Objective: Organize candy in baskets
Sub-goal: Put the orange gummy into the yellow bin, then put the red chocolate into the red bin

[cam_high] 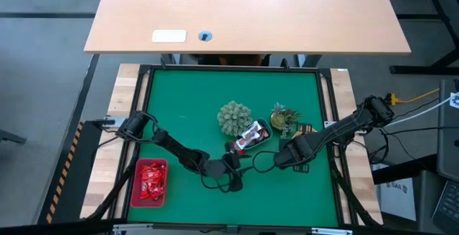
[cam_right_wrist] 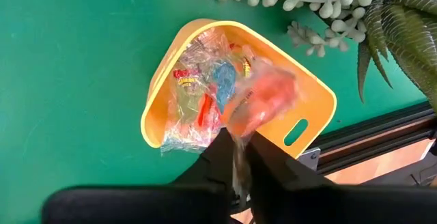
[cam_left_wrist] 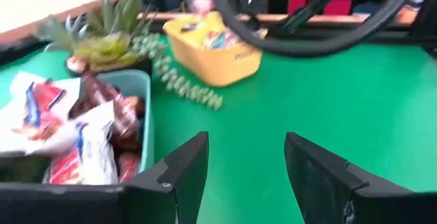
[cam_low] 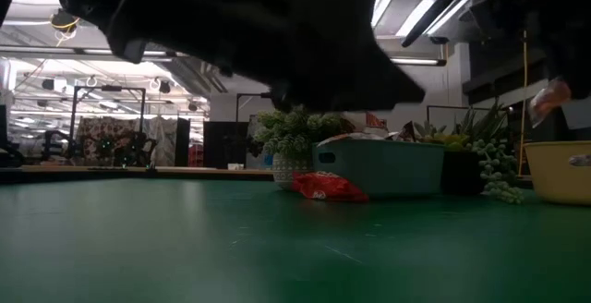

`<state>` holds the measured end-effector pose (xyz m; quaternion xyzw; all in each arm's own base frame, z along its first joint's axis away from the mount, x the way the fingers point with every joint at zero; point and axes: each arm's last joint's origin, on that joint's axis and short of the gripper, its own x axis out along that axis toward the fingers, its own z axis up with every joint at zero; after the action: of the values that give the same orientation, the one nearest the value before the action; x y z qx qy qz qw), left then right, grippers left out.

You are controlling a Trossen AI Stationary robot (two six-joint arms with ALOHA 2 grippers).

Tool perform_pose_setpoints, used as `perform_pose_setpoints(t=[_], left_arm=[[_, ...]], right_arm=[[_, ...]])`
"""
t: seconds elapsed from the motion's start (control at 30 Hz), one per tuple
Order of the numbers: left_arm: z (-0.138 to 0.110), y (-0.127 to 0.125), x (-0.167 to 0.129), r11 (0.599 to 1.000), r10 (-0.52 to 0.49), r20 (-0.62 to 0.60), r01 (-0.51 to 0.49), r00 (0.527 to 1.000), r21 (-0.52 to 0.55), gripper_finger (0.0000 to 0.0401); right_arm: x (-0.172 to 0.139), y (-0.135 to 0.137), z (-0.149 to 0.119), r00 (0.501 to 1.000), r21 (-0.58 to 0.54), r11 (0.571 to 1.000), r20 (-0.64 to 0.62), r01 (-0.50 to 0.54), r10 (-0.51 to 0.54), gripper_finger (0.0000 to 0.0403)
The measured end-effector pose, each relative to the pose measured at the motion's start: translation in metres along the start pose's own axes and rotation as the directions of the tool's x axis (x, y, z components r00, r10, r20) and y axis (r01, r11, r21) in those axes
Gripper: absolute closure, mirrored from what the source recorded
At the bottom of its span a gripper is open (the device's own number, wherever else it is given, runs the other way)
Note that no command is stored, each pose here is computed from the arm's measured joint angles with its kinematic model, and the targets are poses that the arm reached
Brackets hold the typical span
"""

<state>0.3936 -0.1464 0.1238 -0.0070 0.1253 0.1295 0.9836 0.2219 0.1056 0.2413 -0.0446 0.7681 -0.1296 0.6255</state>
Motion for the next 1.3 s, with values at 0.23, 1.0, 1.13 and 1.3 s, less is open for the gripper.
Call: perform_pose_setpoints(t=[0.23,1.0,1.13,1.3], left_arm=[[-0.01,0.001,-0.002,0.997,0.022,-0.082,-0.028,0.996,-0.066,0.0216],[-0.001,0.028,-0.02,0.914,0.161,-0.34,-0.011,0.927,0.405,0.0216],[-0.003,0.039,-0.015,0.902,0.189,-0.369,-0.012,0.91,0.432,0.0216],[-0.002,0.053,-0.005,0.922,0.142,-0.417,0.034,0.898,0.386,0.0216]], right_arm=[[0.0,0.0,0.0,1.0,0.0,1.0,0.0,0.0,0.0,0.0289],[0.0,0.0,0.0,1.0,0.0,1.0,0.006,-0.002,0.002,0.0224],[0.0,0.001,0.001,1.0,0.001,1.0,0.01,-0.005,0.005,0.0224],[0.0,0.001,0.001,1.0,0.001,1.0,0.012,-0.006,0.006,0.0224]])
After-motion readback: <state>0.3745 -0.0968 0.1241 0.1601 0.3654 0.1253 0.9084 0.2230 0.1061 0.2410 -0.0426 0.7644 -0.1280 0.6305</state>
